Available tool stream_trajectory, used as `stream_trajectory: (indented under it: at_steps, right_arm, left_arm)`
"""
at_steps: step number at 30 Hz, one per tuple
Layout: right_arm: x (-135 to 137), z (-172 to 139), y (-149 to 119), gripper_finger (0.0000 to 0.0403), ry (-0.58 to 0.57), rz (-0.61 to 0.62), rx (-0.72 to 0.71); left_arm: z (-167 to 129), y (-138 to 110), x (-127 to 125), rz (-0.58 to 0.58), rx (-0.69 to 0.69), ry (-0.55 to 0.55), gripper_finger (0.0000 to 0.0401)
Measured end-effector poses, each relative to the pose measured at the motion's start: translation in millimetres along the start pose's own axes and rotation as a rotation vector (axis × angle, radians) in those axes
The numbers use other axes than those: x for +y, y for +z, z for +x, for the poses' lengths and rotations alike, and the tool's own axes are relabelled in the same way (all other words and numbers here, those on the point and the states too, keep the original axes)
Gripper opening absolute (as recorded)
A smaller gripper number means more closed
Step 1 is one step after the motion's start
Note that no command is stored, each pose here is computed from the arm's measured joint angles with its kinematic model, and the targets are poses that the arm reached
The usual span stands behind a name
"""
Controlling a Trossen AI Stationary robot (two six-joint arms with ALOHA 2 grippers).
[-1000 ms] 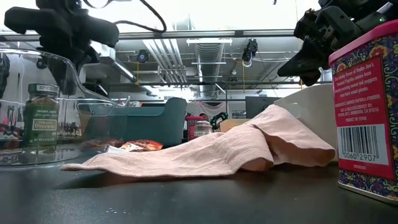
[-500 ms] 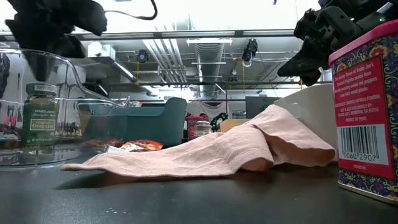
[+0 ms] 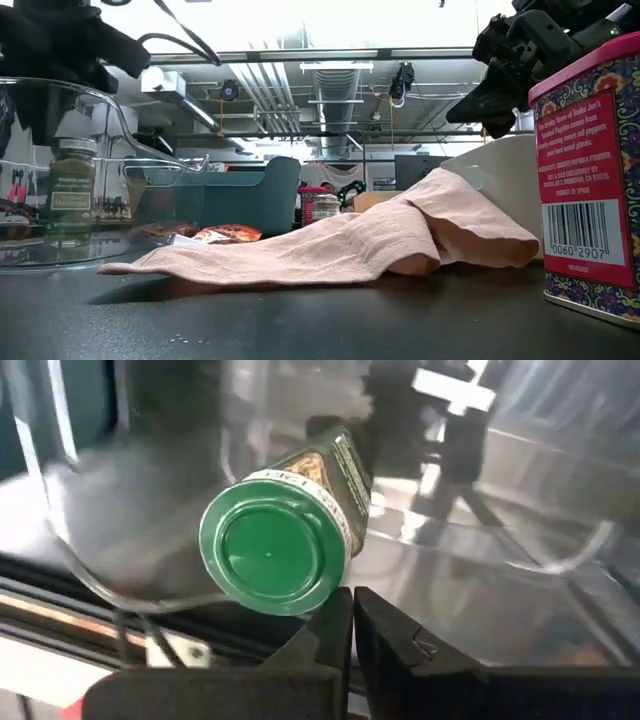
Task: Sort spices by type
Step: Put the left green seasoning bottle into the transparent bin
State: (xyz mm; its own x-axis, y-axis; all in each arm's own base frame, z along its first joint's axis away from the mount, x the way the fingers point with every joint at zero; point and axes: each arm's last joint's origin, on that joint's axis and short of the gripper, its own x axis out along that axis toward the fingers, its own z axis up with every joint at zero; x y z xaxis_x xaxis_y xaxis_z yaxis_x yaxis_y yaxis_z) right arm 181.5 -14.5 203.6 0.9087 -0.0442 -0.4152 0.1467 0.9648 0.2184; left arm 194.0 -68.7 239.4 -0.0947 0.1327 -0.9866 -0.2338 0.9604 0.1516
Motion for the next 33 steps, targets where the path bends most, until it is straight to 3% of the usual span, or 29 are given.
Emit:
stream_trajectory:
  at_steps: [8, 14, 17, 22, 33]
  right_arm:
    - [0, 0, 0, 0.0013, 0.0, 0.004, 0.0]
    - [0, 0, 0, 0.0013, 0.0, 0.01, 0.0]
    - [0, 0, 0, 0.0013, 0.0, 0.01, -0.001]
    - [0, 0, 1, 0.0013, 0.002, 0.008, -0.009]
    - [0, 0, 1, 0.0013, 0.002, 0.005, -0.008]
  left_arm:
    - [1, -3, 9, 0.028, -0.043, 0.208, 0.0]
    - [0, -4, 9, 0.02, -0.02, 0.181, 0.0]
    - [-6, 1, 6, 0.01, -0.074, 0.15, 0.0]
    - [-16, 9, 9, -0.004, -0.199, 0.22, 0.0]
    - [-10, 16, 28, -0.034, -0.17, 0.253, 0.0]
